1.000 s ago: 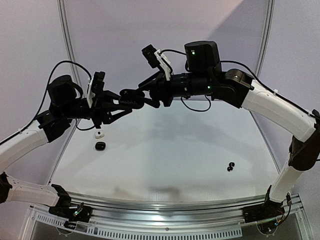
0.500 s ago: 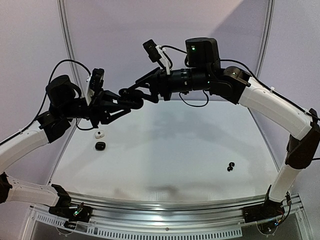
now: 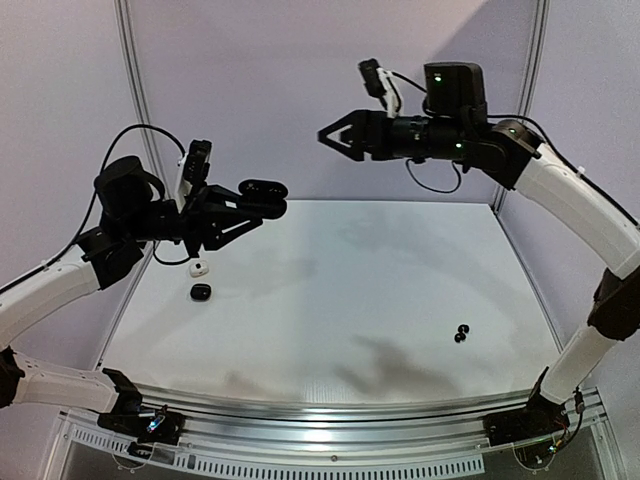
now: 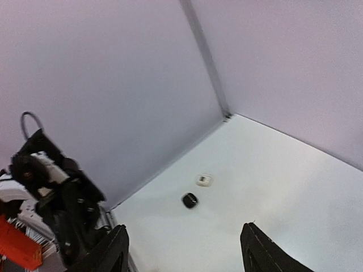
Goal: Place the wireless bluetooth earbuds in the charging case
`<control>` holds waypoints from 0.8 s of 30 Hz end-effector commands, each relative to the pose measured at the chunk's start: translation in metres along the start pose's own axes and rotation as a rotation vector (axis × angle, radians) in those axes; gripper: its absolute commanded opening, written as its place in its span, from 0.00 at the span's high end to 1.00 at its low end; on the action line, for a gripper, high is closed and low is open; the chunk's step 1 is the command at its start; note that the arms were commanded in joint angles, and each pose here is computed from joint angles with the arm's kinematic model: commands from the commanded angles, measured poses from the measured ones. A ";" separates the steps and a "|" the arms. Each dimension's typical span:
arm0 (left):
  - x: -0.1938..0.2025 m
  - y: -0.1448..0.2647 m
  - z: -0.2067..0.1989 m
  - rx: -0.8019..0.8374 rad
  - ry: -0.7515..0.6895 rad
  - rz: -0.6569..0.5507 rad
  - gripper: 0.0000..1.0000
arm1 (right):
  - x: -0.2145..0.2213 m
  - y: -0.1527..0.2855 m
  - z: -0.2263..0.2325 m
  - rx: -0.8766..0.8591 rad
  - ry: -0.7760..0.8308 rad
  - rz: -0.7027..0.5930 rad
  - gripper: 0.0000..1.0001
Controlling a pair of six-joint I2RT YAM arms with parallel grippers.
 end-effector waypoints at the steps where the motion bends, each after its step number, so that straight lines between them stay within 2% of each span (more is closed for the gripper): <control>1: -0.002 0.006 0.001 -0.042 -0.007 -0.017 1.00 | 0.014 0.040 -0.054 0.324 -0.171 -0.027 0.32; 3: -0.001 0.007 0.002 -0.050 -0.003 -0.014 1.00 | 0.020 0.050 -0.053 0.319 -0.172 -0.030 0.31; 5: 0.000 0.007 0.003 -0.064 -0.001 -0.014 1.00 | 0.027 0.066 -0.064 0.432 -0.188 -0.016 0.29; 8: 0.002 0.009 0.004 -0.100 0.002 -0.013 1.00 | 0.045 0.099 -0.112 0.783 -0.264 0.023 0.29; 11: 0.005 0.011 0.005 -0.126 0.004 -0.013 1.00 | 0.083 0.130 -0.165 1.061 -0.369 0.145 0.30; 13: 0.006 0.011 0.004 -0.129 0.004 -0.015 1.00 | 0.113 0.148 -0.196 1.191 -0.446 0.227 0.37; 16: 0.006 0.013 0.002 -0.133 -0.001 -0.017 1.00 | 0.159 0.167 -0.233 1.273 -0.566 0.339 0.53; 20: 0.006 0.014 0.002 -0.135 -0.006 -0.017 1.00 | 0.194 0.169 -0.259 1.313 -0.599 0.426 0.62; 24: 0.005 0.015 0.001 -0.133 -0.012 -0.018 1.00 | 0.208 0.163 -0.280 1.336 -0.606 0.487 0.65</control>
Point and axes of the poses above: each gripper's point midway between its finger pads, its own y axis back along the fingers, its own z axis along the line the jaws close on, x = y × z, the point moved 8 cm from there along y, back along the fingers, and after that the axes turned 14 degrees about -y, right-handed, at the moved point
